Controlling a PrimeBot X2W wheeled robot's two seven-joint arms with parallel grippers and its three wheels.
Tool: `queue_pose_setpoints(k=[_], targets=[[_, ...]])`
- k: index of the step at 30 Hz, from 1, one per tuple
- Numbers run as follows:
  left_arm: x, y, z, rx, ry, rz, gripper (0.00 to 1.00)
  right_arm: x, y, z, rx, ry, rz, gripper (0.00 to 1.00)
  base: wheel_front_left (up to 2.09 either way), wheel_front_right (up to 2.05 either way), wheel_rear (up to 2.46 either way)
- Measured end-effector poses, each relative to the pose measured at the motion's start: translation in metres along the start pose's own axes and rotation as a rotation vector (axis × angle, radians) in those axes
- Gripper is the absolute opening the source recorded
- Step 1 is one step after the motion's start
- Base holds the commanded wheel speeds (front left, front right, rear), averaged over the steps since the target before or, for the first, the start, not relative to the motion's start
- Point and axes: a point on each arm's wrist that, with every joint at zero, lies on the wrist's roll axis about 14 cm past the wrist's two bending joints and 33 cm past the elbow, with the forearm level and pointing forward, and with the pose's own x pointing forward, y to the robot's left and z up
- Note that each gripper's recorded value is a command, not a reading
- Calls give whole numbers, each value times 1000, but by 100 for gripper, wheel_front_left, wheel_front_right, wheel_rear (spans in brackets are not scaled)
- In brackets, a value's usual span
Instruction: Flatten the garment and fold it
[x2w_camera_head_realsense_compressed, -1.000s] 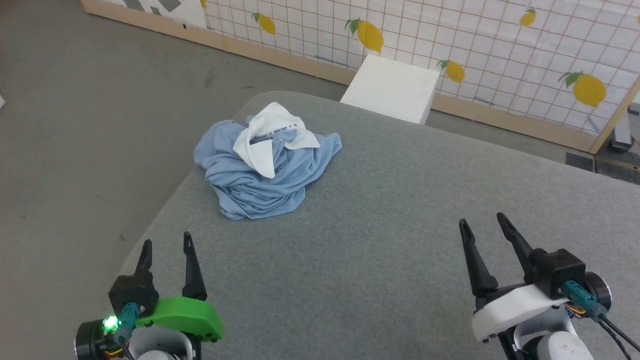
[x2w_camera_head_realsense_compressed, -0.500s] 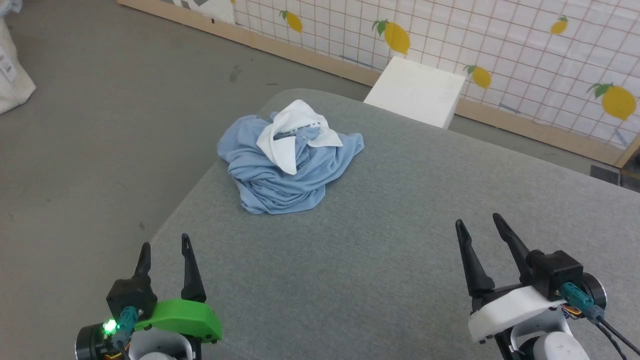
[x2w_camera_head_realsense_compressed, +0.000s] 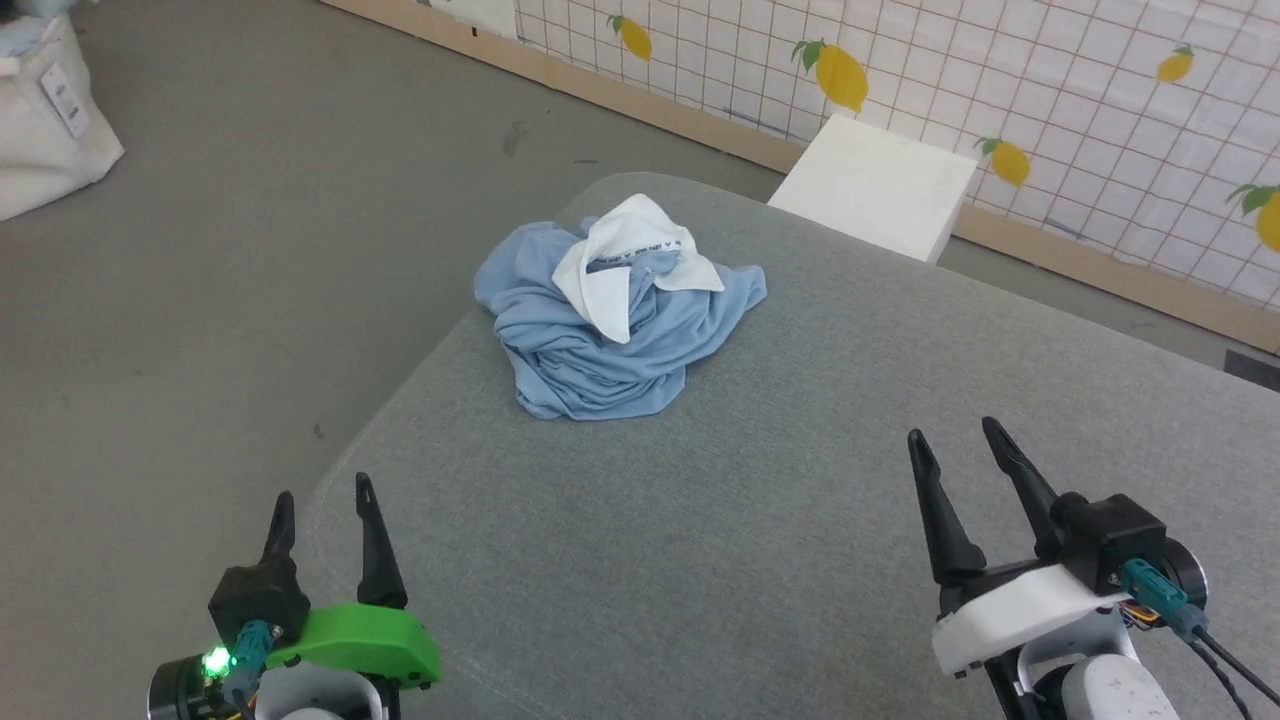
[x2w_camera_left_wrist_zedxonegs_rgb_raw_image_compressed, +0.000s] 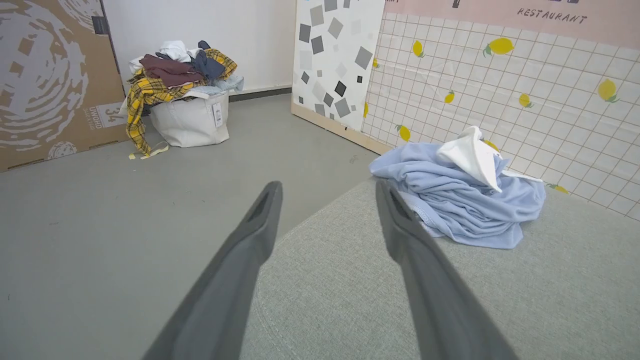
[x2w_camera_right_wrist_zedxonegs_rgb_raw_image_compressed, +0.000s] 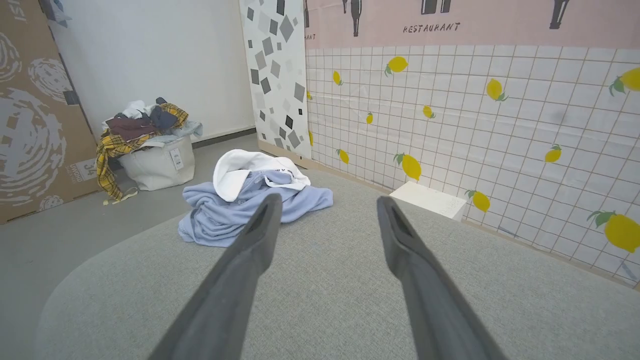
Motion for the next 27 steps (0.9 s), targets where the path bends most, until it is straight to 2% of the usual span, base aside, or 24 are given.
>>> queue_pose_setpoints(k=[7,11,17,21,27], targets=[[3,-7,-2,-16,9,-23,100,-3,-4,-3,8,5,-14,100,0,0,0],[18,-25,-1,-32,28,-95,100,0,-9,0,11,-6,-23,100,0,0,0],[82,-75,29,-42,28,-246,100,14,-24,10,1,-46,-41,100,0,0,0],[126,-107,37,-30,81,-326,100,18,-45,1,11,-40,-84,100,0,0,0],[184,-145,16,30,275,-399,100,15,-84,-23,41,-20,-171,100,0,0,0]])
